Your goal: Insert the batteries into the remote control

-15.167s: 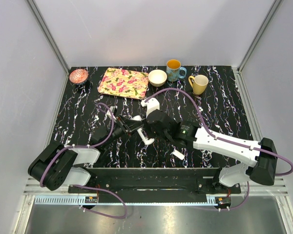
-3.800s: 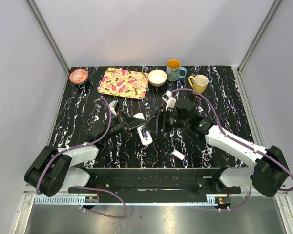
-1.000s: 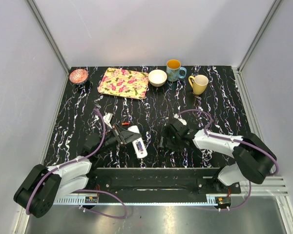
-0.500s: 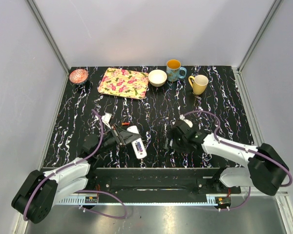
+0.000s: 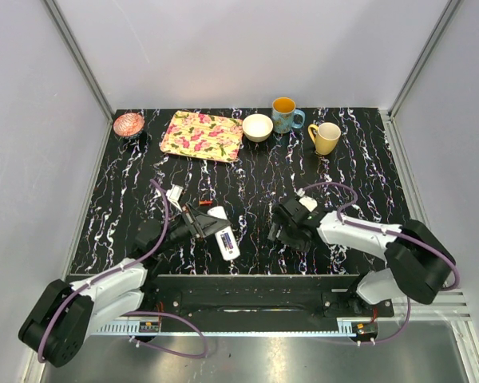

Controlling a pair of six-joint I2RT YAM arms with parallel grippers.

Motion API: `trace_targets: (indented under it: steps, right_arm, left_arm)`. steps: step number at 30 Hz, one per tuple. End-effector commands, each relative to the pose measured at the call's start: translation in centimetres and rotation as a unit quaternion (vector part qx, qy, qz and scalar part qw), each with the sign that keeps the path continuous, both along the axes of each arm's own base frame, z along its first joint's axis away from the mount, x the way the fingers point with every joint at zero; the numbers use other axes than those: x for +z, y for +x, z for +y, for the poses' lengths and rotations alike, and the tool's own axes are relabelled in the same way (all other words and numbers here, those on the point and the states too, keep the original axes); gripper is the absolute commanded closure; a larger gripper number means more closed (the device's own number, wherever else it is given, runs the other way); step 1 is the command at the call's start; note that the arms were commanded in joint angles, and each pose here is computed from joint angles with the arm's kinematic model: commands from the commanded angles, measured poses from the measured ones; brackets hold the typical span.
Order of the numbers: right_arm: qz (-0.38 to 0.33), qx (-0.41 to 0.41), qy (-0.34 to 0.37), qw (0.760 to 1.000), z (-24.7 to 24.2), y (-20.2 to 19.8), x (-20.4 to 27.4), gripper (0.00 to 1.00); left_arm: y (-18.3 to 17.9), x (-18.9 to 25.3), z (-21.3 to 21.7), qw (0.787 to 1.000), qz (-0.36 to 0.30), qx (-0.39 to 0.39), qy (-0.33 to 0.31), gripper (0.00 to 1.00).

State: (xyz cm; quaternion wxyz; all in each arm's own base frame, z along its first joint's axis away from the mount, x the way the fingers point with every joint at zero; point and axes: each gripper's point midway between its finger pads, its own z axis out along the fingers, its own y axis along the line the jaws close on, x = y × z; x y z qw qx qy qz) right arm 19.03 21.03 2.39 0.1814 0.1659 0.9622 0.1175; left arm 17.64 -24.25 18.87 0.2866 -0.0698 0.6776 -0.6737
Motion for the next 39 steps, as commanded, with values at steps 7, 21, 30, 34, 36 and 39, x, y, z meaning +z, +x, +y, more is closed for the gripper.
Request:
trace_targets:
  steps: [7, 21, 30, 34, 36, 39]
  right_arm:
    - [0.014, -0.082, -0.049, 0.995, -0.1, 2.1, -0.7, 0.16]
    - [0.046, -0.017, -0.157, 0.986, -1.9, 2.0, -2.6, 0.19]
    - [0.033, 0.052, -0.151, 0.987, 0.1, 2.0, -2.1, 0.3]
    - [0.031, 0.084, -0.158, 0.983, 0.3, 1.7, -2.0, 0.37]
    - [0.032, 0.1, -0.166, 0.98, 0.0, 1.5, -2.3, 0.43]
    - [0.021, 0.135, -0.176, 0.975, 0.1, 1.8, -2.2, 0.48]
  left_arm:
    - [-0.3, 2.0, 0.3, 0.999, -0.039, 0.002, -0.019, 1.0]
    - [-0.3, 2.1, 0.1, 0.999, -0.042, -0.002, -0.011, 1.0]
    - [-0.5, 1.6, 0.3, 0.999, -0.036, -0.001, -0.007, 1.0]
    - [-0.6, 1.5, 0.3, 0.999, -0.035, -0.003, -0.006, 1.0]
    - [-0.6, 1.5, 0.4, 0.999, -0.036, 0.0, -0.006, 1.0]
    - [-0.6, 1.5, 0.4, 0.999, -0.036, 0.0, -0.006, 1.0]
